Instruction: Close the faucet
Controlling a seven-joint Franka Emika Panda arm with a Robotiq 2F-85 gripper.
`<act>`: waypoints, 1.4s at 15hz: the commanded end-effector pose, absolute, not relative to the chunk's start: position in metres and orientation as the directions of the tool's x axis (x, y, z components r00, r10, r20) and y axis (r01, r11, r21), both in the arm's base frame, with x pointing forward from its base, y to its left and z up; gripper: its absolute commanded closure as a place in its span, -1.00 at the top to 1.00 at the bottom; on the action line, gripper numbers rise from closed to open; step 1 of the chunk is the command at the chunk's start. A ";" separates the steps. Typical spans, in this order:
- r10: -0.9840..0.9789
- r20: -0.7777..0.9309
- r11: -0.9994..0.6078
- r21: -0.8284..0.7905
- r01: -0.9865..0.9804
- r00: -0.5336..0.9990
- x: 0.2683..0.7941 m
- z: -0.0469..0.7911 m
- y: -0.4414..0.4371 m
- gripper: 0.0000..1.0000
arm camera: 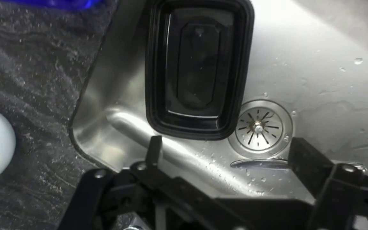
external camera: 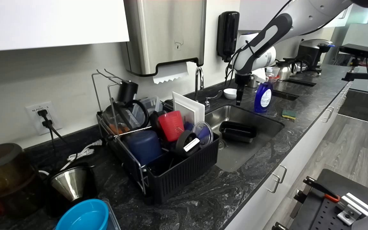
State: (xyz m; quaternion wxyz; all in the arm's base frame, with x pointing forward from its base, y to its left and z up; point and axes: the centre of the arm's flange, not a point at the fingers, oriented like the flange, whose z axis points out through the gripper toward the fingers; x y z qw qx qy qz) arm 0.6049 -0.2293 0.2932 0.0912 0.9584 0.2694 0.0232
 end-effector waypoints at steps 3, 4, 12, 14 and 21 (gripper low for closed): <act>0.336 -0.115 -0.906 0.230 0.355 0.935 0.560 0.320 -0.194 1.00; 0.292 -0.128 -0.916 0.248 0.316 0.948 0.558 0.325 -0.185 1.00; -0.055 -0.238 -0.950 0.313 0.023 0.970 0.548 0.355 -0.112 1.00; -0.100 -0.254 -0.952 0.306 -0.018 0.962 0.543 0.361 -0.106 1.00; -0.180 -0.250 -0.977 0.155 -0.144 0.951 0.537 0.389 -0.115 1.00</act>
